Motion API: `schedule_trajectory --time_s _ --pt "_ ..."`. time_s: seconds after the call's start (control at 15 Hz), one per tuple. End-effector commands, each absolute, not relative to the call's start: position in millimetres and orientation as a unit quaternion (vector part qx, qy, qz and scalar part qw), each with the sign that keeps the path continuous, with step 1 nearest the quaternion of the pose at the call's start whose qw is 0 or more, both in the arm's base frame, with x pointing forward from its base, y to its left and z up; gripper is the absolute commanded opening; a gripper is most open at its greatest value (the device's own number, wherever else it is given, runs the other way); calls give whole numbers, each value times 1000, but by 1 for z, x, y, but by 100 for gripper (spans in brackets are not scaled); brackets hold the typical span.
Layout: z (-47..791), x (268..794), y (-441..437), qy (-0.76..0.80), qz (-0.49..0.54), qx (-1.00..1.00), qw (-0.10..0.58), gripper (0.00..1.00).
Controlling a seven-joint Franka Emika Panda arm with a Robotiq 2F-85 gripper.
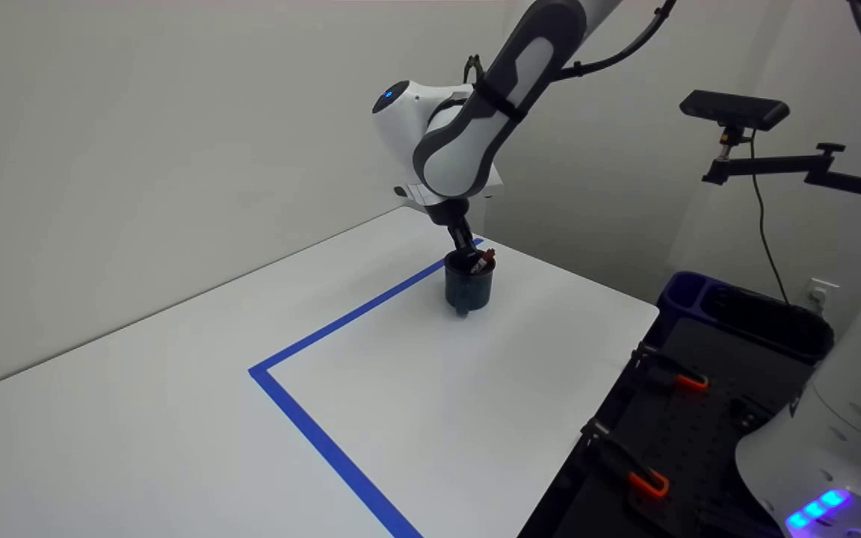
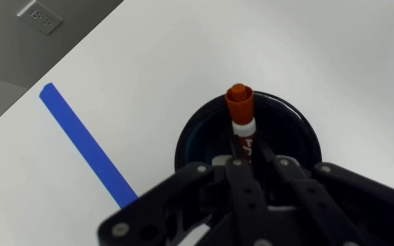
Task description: Put the sharpie on the table
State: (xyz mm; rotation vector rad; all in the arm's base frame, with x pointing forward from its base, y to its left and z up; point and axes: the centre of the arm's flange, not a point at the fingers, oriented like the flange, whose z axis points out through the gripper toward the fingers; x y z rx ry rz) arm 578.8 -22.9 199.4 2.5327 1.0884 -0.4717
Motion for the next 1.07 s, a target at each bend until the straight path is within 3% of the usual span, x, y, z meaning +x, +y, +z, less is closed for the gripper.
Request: schedule_trajectory --time_s 0.0,0.07,0.13,0.33,0.8,1.0 --pt "195 589 -27 389 -167 891 165 27" --pt "193 590 -28 388 -168 891 164 29" --pt "190 590 -29 387 -170 891 163 39" --pt "185 592 -33 385 -172 893 160 33" --pt "179 596 -37 380 -174 894 158 0" --pt "179 596 -38 380 -175 894 157 0"
